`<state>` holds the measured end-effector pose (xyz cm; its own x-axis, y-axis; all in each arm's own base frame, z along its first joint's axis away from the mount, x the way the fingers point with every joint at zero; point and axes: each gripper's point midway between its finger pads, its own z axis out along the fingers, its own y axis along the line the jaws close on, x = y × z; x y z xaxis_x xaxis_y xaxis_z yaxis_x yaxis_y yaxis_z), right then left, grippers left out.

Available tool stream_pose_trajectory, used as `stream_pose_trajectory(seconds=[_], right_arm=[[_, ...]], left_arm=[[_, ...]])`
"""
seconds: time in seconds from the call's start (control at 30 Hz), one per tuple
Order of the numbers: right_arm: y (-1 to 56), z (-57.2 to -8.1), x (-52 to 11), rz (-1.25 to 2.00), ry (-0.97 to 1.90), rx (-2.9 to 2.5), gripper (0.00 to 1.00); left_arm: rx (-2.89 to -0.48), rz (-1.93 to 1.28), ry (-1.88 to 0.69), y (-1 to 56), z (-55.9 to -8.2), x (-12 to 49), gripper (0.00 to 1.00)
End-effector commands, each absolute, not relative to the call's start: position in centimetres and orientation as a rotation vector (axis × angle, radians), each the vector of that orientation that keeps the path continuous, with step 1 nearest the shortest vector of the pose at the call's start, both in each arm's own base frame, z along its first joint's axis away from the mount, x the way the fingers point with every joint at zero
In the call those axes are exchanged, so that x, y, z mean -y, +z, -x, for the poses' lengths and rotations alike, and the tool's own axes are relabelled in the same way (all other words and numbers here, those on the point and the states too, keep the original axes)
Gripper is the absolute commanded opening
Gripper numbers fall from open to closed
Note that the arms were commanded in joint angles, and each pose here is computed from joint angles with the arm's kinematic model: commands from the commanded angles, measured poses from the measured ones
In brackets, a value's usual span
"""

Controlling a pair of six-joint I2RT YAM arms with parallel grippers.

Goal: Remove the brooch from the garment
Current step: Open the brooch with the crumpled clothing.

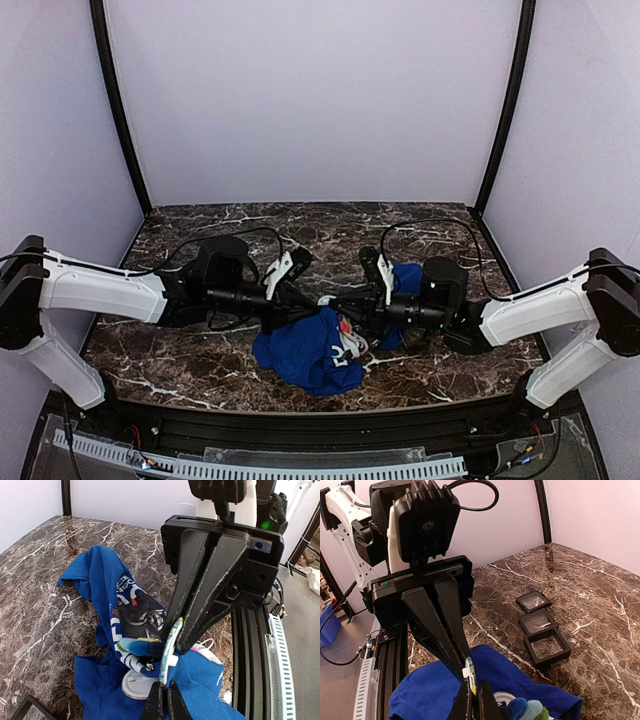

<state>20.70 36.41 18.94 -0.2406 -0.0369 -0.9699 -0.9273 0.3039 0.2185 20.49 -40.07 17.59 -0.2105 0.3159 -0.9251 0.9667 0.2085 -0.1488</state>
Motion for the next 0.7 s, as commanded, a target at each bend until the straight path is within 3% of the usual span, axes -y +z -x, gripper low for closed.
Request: stream_pose_trajectory(seconds=[0.0, 0.2, 0.67], right_arm=[[17.7, -23.9, -35.8, 0.816, 0.976, -1.645, 0.0], [18.3, -22.6, -36.0, 0.863, 1.032, -1.607, 0.01], [22.2, -18.6, -34.0, 0.933, 1.128, -1.452, 0.31]], left_arm=[[-1.505, -1.33, -1.174, 20.4, -16.5, 41.3, 0.01], [-1.537, -1.305, -1.134, 20.0, -17.2, 41.2, 0.01], [-1.581, -1.254, -1.074, 19.7, -18.5, 40.9, 0.01]])
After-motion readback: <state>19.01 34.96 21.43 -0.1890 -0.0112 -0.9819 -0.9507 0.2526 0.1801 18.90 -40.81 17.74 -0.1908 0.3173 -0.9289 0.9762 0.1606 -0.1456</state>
